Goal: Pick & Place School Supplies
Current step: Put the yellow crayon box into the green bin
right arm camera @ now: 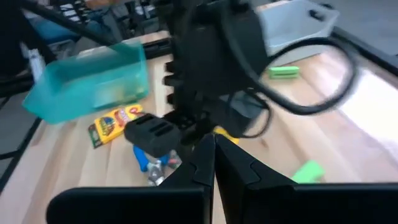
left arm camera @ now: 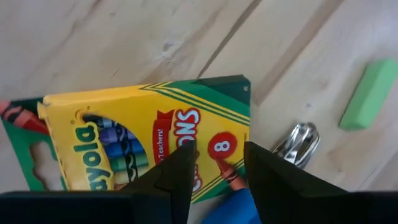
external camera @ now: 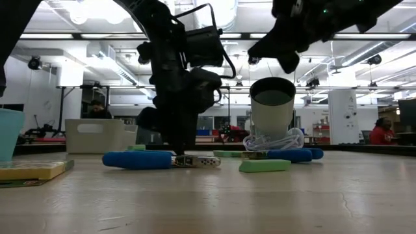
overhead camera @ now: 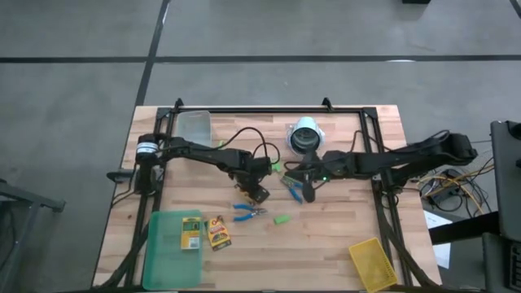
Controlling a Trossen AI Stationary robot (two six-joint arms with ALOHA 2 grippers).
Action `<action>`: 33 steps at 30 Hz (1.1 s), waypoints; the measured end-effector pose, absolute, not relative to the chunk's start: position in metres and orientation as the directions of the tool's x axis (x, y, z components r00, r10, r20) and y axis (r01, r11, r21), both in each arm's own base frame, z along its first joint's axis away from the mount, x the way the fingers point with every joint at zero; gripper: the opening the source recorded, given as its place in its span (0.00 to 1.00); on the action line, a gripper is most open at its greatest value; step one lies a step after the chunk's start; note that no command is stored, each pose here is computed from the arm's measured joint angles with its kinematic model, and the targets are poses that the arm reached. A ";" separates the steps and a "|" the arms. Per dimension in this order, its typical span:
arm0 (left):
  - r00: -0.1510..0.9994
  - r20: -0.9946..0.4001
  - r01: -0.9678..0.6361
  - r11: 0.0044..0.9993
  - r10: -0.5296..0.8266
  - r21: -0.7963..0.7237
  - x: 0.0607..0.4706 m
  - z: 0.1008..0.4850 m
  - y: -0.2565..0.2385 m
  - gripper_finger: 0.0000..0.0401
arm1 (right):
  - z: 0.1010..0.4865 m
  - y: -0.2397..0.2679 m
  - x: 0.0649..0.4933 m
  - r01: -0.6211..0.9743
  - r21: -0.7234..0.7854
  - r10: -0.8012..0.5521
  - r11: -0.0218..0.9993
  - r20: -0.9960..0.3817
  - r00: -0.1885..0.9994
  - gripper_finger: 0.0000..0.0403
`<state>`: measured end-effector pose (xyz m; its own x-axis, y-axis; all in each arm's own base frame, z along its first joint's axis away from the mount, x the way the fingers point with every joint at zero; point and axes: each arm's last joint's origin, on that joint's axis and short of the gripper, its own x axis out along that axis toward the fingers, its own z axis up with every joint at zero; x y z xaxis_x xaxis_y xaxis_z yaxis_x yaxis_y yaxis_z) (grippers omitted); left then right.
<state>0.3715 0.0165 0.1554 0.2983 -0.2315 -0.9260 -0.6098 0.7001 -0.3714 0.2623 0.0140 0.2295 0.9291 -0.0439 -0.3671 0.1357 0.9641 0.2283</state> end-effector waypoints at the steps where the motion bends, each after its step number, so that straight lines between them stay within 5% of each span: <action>1: 0.298 -0.926 -0.592 0.717 -0.231 -0.369 0.371 0.155 0.017 0.36 | 0.227 0.015 0.265 0.128 0.231 -0.034 0.964 -0.372 0.928 0.02; 11: 0.292 -0.933 -0.361 0.878 -0.212 -0.313 0.370 0.156 0.017 0.36 | 0.212 0.016 0.281 0.134 0.278 -0.007 0.951 -0.412 0.911 0.02; 20: 0.281 -0.959 -0.259 0.959 -0.035 -0.111 0.370 0.155 0.021 0.36 | 0.222 0.016 0.280 0.122 0.283 -0.006 0.951 -0.378 0.926 0.02; 30: 0.316 -0.943 -0.308 0.928 -0.107 -0.209 0.361 0.179 0.020 0.37 | 0.223 0.016 0.279 0.120 0.280 -0.007 0.952 -0.375 0.927 0.02; 33: 0.432 -0.896 -0.386 0.876 -0.106 -0.289 0.357 0.212 0.022 0.37 | 0.223 0.015 0.279 0.117 0.265 -0.010 0.957 -0.375 0.927 0.02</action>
